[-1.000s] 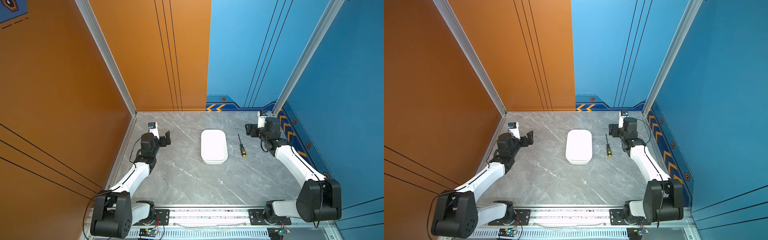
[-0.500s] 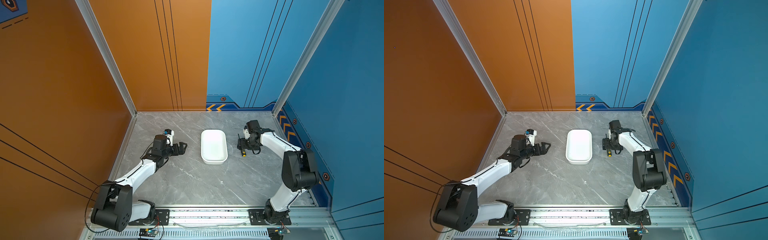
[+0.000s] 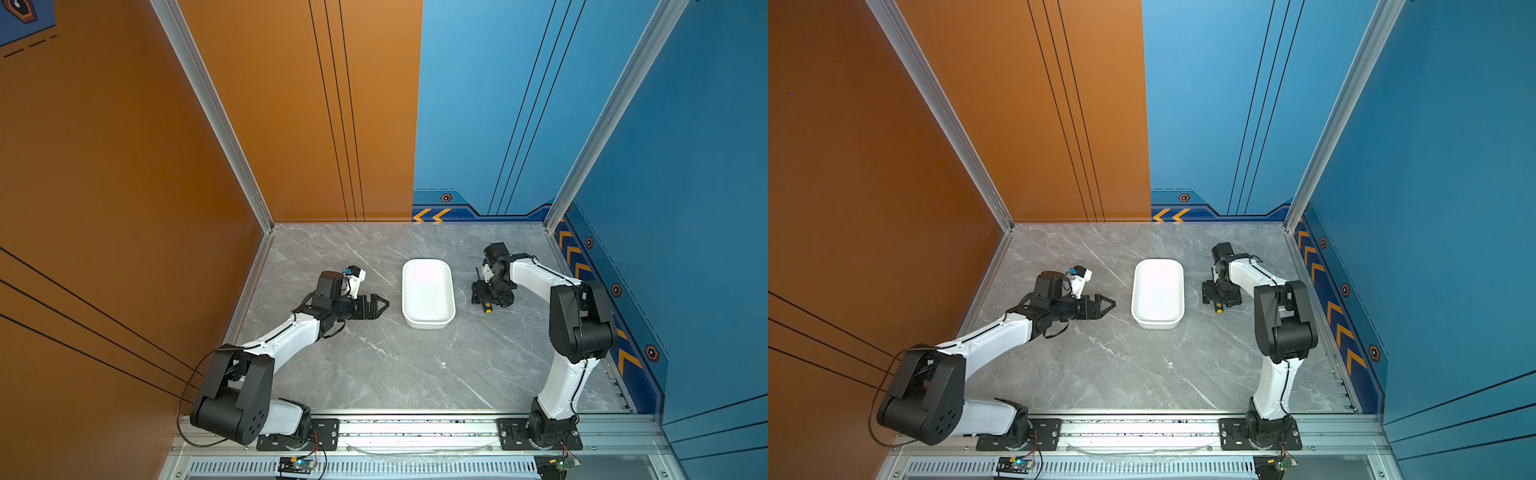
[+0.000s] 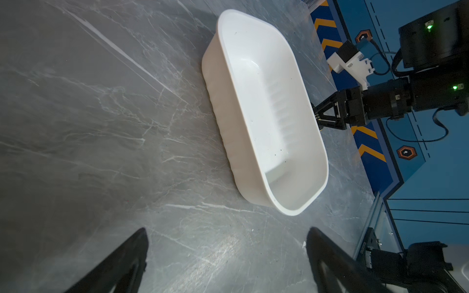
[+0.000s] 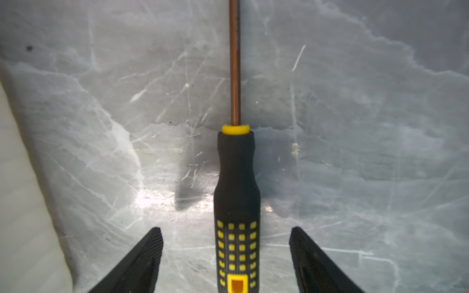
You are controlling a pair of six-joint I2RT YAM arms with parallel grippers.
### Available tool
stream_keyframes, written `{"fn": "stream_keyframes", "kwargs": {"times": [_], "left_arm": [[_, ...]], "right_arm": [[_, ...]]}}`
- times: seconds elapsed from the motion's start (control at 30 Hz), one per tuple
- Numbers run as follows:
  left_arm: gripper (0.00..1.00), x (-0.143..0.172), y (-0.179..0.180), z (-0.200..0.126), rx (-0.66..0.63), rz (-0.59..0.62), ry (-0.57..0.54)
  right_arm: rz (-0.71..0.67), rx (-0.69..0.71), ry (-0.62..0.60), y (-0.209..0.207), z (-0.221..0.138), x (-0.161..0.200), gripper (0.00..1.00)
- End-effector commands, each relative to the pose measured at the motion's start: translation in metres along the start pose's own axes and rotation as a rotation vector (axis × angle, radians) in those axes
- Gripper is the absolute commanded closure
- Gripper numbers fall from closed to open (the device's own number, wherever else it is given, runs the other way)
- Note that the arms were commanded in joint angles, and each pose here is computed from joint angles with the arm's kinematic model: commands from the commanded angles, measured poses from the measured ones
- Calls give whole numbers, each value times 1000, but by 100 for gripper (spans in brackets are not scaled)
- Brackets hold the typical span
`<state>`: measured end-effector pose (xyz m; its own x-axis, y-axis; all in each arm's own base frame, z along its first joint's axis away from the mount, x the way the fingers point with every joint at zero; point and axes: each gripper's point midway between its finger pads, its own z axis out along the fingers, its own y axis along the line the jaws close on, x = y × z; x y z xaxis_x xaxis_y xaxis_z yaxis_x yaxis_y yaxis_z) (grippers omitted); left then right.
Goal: Put the screwdriver in the bin
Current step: Pick up the screwdriver from the middle-right of the table.
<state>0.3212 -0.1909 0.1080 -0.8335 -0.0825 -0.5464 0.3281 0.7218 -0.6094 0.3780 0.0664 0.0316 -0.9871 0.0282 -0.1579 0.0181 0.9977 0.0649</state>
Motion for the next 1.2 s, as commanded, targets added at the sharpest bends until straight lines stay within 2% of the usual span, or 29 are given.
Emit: {"fn": "stream_keyframes", "kwargs": {"times": [0.0,0.37,0.47,0.73,0.97,1.17], "left_arm": [[2,4,-8,7,58,12,22],[2,13,3,16,25,-21,45],[2,14,6,15,9,-22,40],[2,17,10,19,1,-35,55],[2,22,10,23,18,-43,78],[2,18,7,20,24,-35,65]], "right_arm": [[2,23,18,0,-1,-1,24],[-7,28,53,0,12,-3,35],[0,30,64,0,15,-1,42],[1,14,81,3,16,1,69],[16,1,56,5,6,-1,90],[28,-37,-4,14,-18,-9,94]]}}
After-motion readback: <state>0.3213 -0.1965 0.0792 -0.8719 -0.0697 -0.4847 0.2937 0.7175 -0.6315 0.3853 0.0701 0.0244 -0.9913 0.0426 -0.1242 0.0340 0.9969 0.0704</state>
